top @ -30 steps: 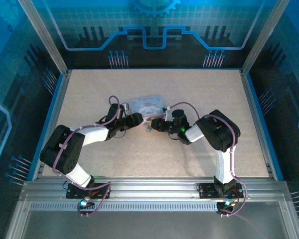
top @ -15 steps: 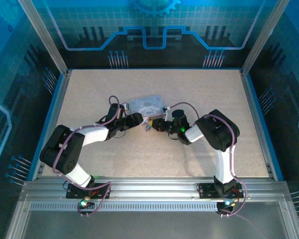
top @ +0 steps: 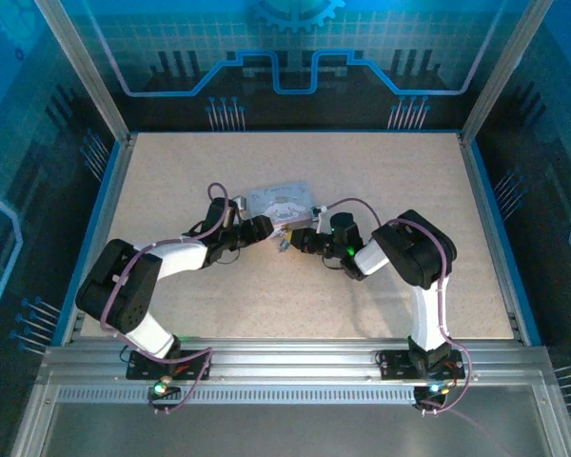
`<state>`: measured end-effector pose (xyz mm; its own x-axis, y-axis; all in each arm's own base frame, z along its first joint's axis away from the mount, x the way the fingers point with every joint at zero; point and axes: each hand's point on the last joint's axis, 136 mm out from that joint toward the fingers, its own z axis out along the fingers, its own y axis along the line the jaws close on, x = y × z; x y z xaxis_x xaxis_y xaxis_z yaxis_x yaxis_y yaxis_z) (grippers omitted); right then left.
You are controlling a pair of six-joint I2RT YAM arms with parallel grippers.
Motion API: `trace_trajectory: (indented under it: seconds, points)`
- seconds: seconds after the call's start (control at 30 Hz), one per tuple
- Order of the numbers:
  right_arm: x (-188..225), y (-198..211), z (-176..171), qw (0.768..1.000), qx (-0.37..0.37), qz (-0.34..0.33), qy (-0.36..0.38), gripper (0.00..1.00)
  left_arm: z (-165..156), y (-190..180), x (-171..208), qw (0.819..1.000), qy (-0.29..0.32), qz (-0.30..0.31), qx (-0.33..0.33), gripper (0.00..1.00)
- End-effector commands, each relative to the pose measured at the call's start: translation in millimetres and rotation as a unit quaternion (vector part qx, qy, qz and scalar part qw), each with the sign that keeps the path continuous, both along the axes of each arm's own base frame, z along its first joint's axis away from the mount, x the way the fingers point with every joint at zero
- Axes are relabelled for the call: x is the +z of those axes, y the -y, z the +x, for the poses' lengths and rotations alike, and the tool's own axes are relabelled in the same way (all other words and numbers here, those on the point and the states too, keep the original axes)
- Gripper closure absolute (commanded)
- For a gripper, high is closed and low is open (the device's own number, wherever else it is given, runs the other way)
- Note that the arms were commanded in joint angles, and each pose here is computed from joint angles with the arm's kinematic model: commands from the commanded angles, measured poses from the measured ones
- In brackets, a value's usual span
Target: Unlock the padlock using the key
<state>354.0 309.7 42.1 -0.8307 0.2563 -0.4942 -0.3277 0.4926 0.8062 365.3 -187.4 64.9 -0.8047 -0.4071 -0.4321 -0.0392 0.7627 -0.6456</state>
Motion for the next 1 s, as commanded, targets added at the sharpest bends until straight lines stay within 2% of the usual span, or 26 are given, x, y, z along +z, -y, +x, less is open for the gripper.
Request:
trace_trajectory:
  seconds: [0.0, 0.5, 0.87, 0.97]
  points:
    - [-5.0, -1.7, -4.0, 1.000, 0.005, 0.007, 0.001, 0.86, -15.8, -9.0, -22.6, 0.998, -0.042, 0.038, 0.000, 0.29]
    - [-0.7, -9.9, -4.3, 1.000, 0.018, 0.021, 0.013, 0.79, -15.9, -9.0, -21.1, 0.999, -0.040, 0.035, 0.001, 0.29]
    - [-1.1, -12.7, -1.4, 0.999, 0.015, 0.026, 0.019, 0.78, -15.8, -9.2, -19.3, 0.999, -0.038, 0.035, 0.002, 0.29]
    - [-7.1, -8.5, -0.3, 1.000, 0.003, 0.015, 0.014, 0.74, -16.3, -9.1, -19.6, 0.999, -0.039, 0.034, 0.001, 0.29]
